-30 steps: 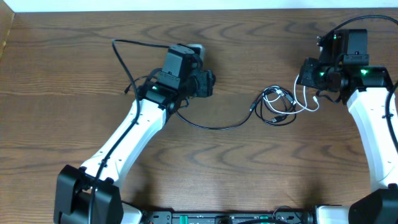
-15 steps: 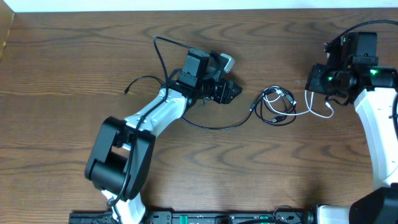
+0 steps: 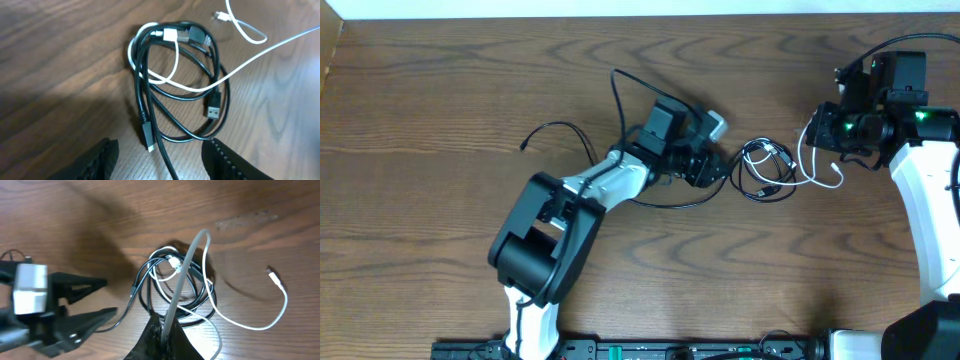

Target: Untangle cables

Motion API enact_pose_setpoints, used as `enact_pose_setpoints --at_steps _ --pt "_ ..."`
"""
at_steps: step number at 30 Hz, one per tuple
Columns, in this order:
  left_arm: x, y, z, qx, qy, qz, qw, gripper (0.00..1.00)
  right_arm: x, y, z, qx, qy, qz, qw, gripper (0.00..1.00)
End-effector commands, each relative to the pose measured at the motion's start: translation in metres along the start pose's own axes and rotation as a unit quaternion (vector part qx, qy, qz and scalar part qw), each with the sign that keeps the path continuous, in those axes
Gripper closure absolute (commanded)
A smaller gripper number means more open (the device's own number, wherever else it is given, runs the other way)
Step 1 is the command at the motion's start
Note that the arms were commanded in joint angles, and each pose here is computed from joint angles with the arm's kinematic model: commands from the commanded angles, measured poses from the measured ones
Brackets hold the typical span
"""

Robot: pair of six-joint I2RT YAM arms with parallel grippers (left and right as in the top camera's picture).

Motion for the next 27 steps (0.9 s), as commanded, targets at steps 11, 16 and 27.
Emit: enact_pose_setpoints --at_steps 11,16,27 --pt "-0.016 0.001 0.001 -0.048 -0.002 -0.037 0.998 0.43 0.003 0.011 0.008 0.017 0.03 -0.047 0.998 0.99" --pt "-0.026 0.007 0.003 -0.051 -0.01 -0.038 0.998 0.43 0.004 0.011 0.01 0.016 0.035 -0.047 0.998 0.99" --pt "-0.041 0.015 -0.017 -0.042 -0.028 -0.037 0.998 0.43 0.004 0.012 0.012 0.018 0.041 -0.053 0.998 0.99"
Point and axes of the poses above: each gripper's point midway between its finger pads, its own x axis back along the fingers, its own y axis along the line the jaws close on, z = x × y, the point moved 5 cm from there along x, back along the fingers, and after that the axes turned 12 degrees about -x, right-handed, at the moved point
